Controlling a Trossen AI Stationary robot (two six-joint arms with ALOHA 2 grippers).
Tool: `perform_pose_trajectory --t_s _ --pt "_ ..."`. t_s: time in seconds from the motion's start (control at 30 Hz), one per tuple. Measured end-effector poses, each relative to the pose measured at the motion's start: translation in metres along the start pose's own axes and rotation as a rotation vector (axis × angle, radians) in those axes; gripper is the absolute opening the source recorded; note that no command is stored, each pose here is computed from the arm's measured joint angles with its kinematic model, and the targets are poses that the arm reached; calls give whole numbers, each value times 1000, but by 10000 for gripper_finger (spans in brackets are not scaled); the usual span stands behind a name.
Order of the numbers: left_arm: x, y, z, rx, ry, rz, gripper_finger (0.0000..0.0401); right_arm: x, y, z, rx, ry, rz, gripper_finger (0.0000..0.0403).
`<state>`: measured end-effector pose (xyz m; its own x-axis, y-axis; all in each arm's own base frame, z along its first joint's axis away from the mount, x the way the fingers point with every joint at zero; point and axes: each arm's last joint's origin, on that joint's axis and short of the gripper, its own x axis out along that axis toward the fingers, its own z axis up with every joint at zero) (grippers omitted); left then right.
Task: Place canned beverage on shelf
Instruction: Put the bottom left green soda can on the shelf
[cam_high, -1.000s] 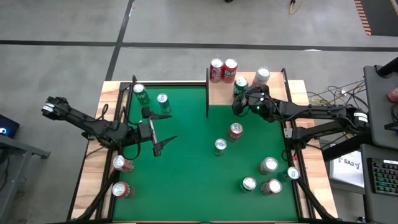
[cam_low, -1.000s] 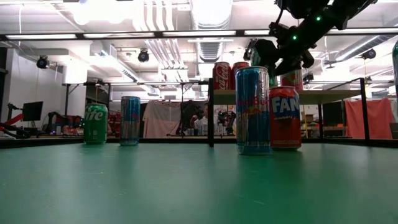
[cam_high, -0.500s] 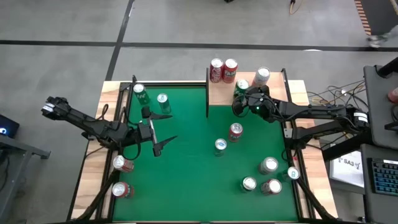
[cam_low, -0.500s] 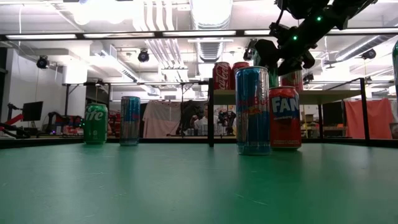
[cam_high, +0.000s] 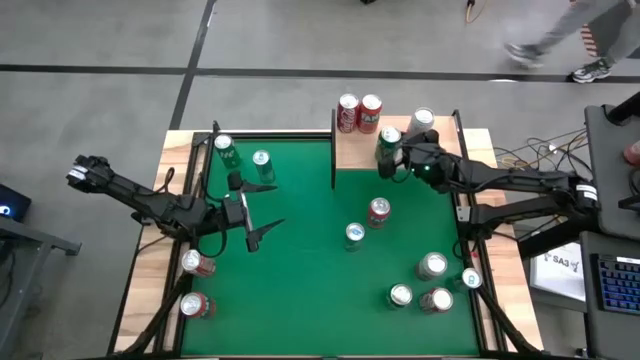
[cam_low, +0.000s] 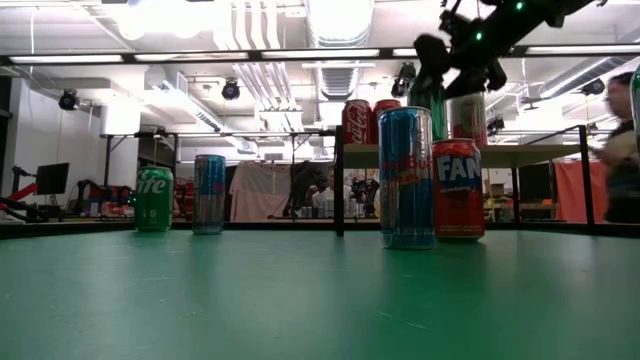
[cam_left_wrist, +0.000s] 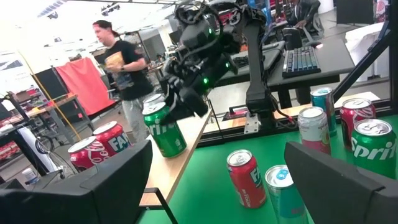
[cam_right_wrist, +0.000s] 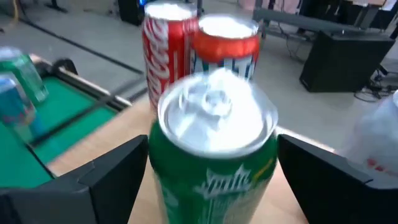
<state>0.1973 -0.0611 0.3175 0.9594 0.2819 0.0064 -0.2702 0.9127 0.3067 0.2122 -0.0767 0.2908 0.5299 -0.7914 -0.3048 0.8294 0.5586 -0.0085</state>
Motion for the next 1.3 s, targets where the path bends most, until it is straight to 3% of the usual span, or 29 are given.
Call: perform_pose_trajectory --t_s 0.4,0.53,0.67,0.9,1.1,1.3 --pt "0 -1 -3 13 28 -9 349 -37 22 54 -18 -113 151 342" --pt "0 -1 -3 12 28 -9 349 -48 31 71 -48 -45 257 323" --pt "0 -1 -4 14 31 -10 349 -50 37 81 -34 114 309 281" --pt "3 -4 -6 37 47 -15 349 -43 44 81 -51 412 158 150" --pt "4 -6 -7 50 52 -17 349 -28 46 80 -73 512 11 27" --pt "4 -6 -7 50 52 -17 349 -8 43 80 -72 536 -52 11"
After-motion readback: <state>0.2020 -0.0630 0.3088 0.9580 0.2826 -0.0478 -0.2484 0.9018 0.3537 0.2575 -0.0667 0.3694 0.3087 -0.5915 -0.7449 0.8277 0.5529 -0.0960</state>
